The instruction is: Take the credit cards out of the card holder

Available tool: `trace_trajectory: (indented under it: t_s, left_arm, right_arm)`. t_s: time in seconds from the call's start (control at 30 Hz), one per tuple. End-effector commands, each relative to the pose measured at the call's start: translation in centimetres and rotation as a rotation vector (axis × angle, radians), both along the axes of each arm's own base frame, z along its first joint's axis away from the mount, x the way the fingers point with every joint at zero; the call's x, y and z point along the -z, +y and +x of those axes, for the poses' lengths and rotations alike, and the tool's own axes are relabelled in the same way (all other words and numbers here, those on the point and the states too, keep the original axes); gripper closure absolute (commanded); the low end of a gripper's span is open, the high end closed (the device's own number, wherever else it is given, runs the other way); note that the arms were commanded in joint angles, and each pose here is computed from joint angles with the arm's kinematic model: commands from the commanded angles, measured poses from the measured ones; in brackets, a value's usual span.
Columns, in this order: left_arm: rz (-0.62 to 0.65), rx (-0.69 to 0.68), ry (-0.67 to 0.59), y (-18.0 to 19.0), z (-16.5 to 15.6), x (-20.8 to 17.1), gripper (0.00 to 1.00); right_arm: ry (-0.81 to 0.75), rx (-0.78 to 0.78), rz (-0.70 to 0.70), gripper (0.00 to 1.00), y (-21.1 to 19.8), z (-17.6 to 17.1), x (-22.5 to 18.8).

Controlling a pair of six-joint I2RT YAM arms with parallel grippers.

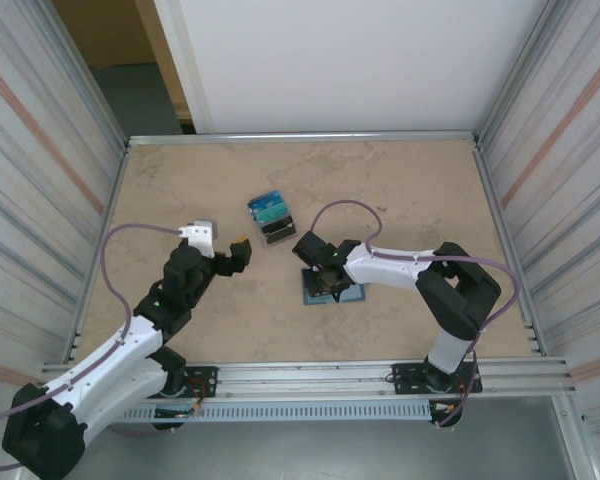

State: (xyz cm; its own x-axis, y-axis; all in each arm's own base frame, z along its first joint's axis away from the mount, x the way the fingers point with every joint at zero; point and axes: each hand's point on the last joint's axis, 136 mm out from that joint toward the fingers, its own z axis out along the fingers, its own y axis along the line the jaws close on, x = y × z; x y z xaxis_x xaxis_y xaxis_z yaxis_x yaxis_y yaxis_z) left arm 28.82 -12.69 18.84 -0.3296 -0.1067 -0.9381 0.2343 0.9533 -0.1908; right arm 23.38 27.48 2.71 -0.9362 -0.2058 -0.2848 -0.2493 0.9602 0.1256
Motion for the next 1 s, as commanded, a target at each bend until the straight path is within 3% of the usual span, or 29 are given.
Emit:
trace_trajectory:
  t_s: [0.0, 0.47, 0.97]
  left_arm:
    - [0.015, 0.028, -0.070, -0.9, 0.3, -2.4, 0.01]
    - [0.176, 0.092, -0.105, -4.3, 0.7, -2.6, 0.02]
    - [0.240, 0.157, -0.110, -7.5, 0.8, -2.0, 0.01]
  right_arm:
    - [-0.008, 0.043, -0.054, 0.74, -2.0, -0.2, -0.1]
    - [-0.066, 0.178, -0.122, 0.67, -6.2, 0.6, -1.3]
    - [-0.100, 0.306, -0.123, 0.65, -11.0, 0.8, -2.4]
